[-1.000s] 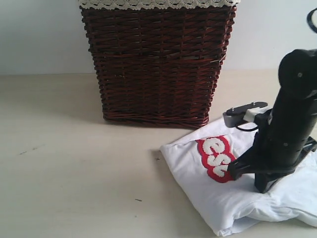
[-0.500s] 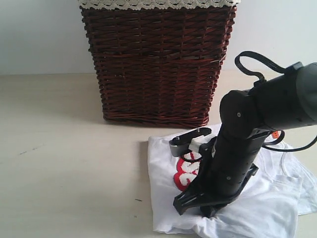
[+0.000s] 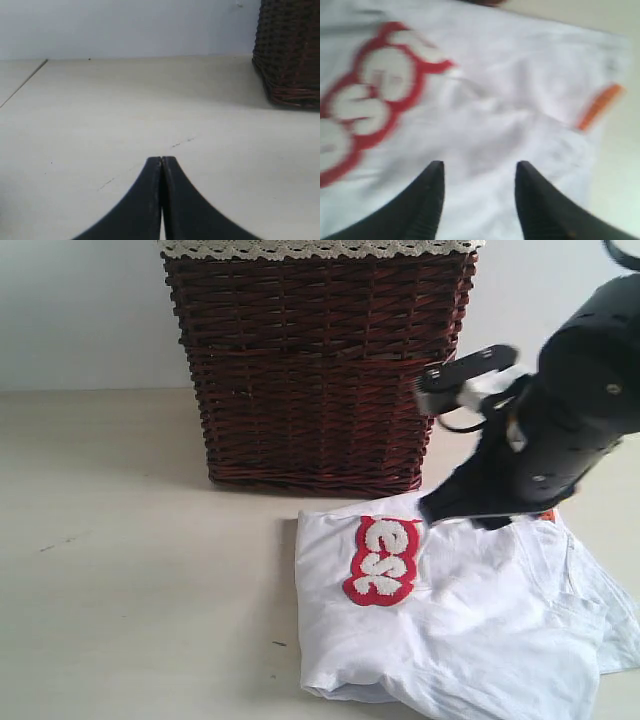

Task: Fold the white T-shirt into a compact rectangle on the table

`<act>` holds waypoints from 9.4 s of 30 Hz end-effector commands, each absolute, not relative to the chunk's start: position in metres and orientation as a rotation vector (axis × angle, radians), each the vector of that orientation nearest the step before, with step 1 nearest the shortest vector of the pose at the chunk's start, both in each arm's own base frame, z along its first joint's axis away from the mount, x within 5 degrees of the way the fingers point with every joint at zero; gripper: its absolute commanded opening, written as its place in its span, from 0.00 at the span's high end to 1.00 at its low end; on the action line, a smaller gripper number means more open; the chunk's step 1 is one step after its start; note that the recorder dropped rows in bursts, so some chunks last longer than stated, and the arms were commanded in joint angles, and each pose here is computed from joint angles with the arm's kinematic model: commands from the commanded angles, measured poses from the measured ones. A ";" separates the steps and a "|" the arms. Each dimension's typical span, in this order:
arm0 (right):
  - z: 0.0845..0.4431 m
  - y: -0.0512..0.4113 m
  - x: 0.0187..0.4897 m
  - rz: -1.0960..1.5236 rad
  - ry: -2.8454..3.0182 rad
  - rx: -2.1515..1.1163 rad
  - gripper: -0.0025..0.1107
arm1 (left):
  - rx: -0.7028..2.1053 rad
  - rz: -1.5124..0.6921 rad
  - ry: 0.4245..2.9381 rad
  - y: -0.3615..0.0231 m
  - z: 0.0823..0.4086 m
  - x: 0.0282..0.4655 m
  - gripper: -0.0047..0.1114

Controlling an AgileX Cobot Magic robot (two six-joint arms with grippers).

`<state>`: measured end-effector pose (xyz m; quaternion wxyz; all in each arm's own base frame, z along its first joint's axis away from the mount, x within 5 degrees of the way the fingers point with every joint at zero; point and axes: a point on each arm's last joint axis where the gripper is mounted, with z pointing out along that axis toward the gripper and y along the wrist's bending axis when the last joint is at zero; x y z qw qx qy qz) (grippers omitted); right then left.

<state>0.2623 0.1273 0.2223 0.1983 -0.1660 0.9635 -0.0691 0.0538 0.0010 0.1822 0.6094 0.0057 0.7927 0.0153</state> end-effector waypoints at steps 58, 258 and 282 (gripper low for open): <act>0.222 0.018 0.338 0.058 2.414 -0.183 0.97 | 0.004 0.030 1.818 0.001 0.183 0.054 0.95; 0.200 0.112 0.280 0.162 2.547 -0.351 0.98 | 0.004 0.030 1.818 0.001 0.183 0.054 0.95; 0.251 0.165 0.232 0.407 2.212 -0.554 0.98 | 0.004 0.030 1.818 0.001 0.183 0.054 0.95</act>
